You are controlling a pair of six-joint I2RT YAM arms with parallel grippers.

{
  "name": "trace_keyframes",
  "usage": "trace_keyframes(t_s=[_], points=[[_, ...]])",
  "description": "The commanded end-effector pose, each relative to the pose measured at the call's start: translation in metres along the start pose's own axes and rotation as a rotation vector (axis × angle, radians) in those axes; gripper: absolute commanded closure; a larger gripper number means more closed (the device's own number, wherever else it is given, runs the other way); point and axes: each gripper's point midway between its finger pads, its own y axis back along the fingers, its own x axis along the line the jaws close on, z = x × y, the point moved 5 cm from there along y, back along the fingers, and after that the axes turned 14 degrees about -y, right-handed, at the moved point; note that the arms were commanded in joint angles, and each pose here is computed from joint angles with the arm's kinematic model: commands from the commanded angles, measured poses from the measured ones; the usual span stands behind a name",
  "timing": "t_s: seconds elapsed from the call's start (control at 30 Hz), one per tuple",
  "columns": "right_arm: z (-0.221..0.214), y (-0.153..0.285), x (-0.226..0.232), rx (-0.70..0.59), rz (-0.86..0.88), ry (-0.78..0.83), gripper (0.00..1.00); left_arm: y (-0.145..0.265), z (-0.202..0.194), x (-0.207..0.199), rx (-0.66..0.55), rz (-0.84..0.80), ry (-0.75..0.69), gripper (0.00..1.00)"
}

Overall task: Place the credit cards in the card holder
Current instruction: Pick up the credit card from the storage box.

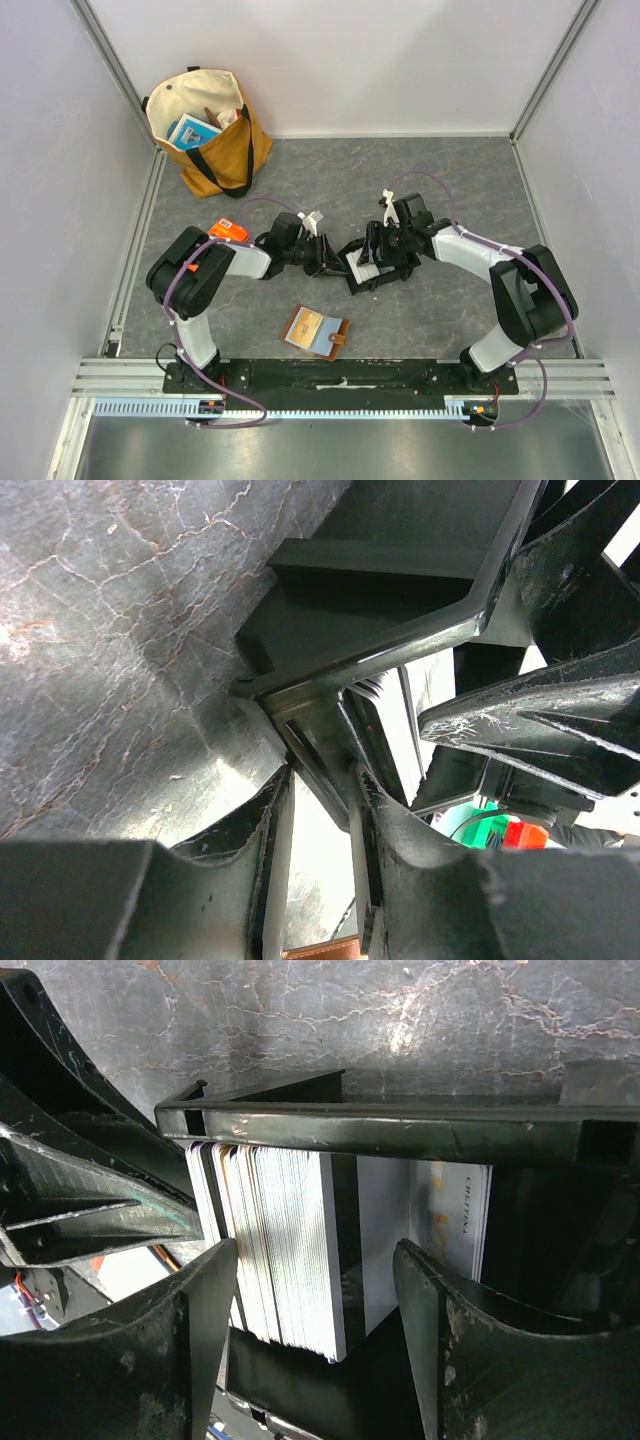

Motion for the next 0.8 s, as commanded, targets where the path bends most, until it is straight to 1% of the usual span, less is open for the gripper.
trace_keyframes(t_s=[0.0, 0.17, 0.5, 0.63, 0.77], points=[[-0.003, -0.004, 0.016, 0.003, 0.037, 0.051, 0.27, -0.002, 0.018, -0.017, -0.042, -0.076, -0.039, 0.66], [-0.003, 0.004, 0.024, -0.013, 0.049, 0.052, 0.28, -0.003, 0.019, -0.018, -0.045, -0.078, -0.042, 0.66], [-0.004, 0.019, 0.050, -0.003, 0.180, 0.041, 0.29, -0.003, 0.020, -0.019, -0.049, -0.081, -0.041, 0.66], [-0.004, 0.022, 0.054, -0.004, 0.196, 0.039, 0.29, -0.002, 0.019, -0.018, -0.049, -0.081, -0.041, 0.66], [0.000, 0.026, 0.053, -0.038, 0.172, 0.041, 0.30, -0.002, 0.019, -0.019, -0.050, -0.082, -0.042, 0.66]])
